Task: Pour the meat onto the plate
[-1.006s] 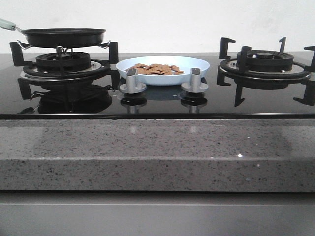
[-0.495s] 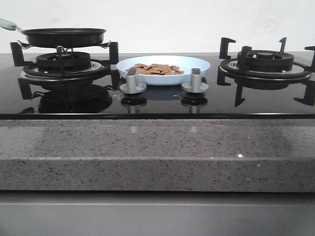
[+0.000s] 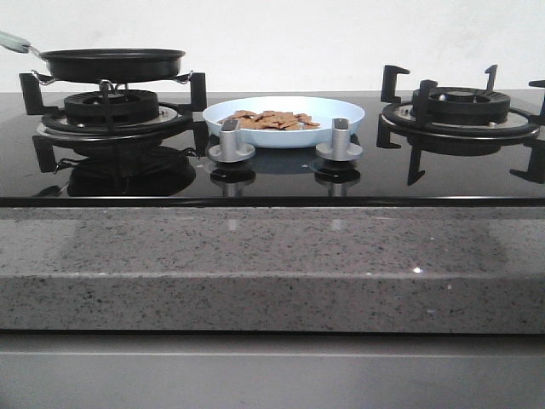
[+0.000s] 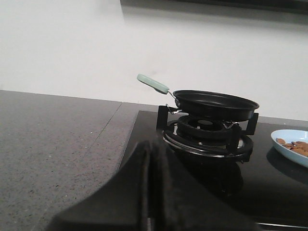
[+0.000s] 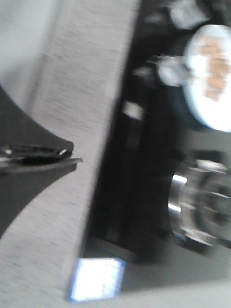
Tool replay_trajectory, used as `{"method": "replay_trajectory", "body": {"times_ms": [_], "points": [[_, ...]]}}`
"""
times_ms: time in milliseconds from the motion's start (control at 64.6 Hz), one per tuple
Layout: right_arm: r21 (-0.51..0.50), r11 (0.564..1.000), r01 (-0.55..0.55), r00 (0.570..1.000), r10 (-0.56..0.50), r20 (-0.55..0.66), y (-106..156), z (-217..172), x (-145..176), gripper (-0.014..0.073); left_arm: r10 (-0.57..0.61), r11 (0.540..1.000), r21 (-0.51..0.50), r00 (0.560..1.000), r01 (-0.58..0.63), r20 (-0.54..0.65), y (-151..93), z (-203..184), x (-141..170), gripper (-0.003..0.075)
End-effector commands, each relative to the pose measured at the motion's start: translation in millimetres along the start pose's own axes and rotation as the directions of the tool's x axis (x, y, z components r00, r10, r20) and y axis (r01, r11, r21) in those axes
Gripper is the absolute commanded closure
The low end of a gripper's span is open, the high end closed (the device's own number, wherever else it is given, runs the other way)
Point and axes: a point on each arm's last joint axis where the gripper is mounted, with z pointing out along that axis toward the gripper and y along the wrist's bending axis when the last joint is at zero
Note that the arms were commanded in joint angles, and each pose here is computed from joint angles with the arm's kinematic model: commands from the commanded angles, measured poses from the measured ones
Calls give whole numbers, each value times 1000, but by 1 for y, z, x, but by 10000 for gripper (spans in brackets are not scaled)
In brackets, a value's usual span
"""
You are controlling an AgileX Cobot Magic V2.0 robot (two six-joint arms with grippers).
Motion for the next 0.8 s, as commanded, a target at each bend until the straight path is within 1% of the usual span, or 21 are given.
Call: {"method": "replay_trajectory", "body": {"times_ms": [0,77,155,263,372,588,789], "points": [[43,999,9,977,-18,213,-3,-7,-5,664,-9,1000,5,996,9,92,0,-2,-6,741],[62,998,4,957,-22,288,-4,-6,10,664,-9,1000,5,996,9,92,0,-2,-6,741],[83,997,-7,948,-20,319,-6,-2,23,664,-9,1000,5,996,9,92,0,-2,-6,741],[121,991,-56,932,9,361,-10,10,42,664,-9,1000,5,996,9,92,0,-2,-6,741],[159,984,-77,912,5,411,-14,16,58,664,-9,1000,5,996,9,92,0,-2,-6,741],[208,973,-103,870,-13,493,-21,26,77,664,-9,1000,5,996,9,92,0,-2,-6,741],[207,973,-102,874,-11,486,-21,27,78,664,-9,1000,5,996,9,92,0,-2,-6,741]]}}
